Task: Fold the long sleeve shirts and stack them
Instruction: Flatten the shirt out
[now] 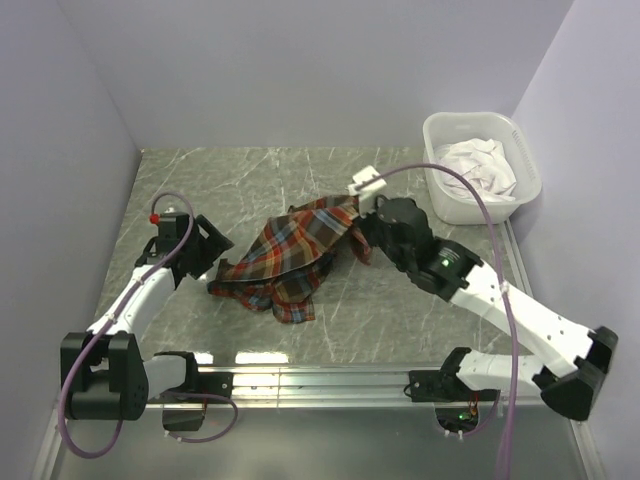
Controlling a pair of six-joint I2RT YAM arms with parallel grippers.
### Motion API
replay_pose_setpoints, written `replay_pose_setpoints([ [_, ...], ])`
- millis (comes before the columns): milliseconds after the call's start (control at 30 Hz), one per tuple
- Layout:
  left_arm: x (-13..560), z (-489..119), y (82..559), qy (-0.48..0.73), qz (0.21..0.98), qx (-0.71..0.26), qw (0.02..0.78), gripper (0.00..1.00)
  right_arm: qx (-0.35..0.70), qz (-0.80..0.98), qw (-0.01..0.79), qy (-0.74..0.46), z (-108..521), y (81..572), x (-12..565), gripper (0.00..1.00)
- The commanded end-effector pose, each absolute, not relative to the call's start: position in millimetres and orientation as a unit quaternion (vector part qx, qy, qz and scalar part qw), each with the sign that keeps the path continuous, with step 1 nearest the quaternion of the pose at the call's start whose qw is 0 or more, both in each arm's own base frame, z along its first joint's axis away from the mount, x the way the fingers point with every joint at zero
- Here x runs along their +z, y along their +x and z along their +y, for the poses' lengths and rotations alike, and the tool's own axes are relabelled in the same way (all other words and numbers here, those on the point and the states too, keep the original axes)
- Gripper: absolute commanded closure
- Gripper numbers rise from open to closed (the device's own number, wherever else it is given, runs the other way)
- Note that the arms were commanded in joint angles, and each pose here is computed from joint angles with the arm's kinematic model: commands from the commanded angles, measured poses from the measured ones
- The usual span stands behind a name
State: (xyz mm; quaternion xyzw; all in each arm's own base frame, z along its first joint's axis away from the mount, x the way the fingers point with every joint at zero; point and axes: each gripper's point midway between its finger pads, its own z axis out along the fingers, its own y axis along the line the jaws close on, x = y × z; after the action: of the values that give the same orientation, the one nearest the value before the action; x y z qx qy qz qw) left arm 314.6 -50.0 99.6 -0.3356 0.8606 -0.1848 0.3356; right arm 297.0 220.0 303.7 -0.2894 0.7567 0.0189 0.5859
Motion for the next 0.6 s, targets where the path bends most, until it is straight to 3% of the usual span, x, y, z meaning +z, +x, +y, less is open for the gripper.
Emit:
replay_pose_setpoints([
  [0,103,-63,316,-0.337,0.853,-0.224,0.330,0.16,0.032,0.768,0.604,-0.210,188,292,299,1.00],
  [167,98,-72,301,-0.357,0.849,-0.240,0.307,0.16,0.034,0.775,0.603,-0.187,167,285,292,1.00],
  [567,78,-47,257,-0.444,0.831,-0.172,0.288,0.16,0.030,0.784,0.599,-0.159,147,277,276,1.00],
])
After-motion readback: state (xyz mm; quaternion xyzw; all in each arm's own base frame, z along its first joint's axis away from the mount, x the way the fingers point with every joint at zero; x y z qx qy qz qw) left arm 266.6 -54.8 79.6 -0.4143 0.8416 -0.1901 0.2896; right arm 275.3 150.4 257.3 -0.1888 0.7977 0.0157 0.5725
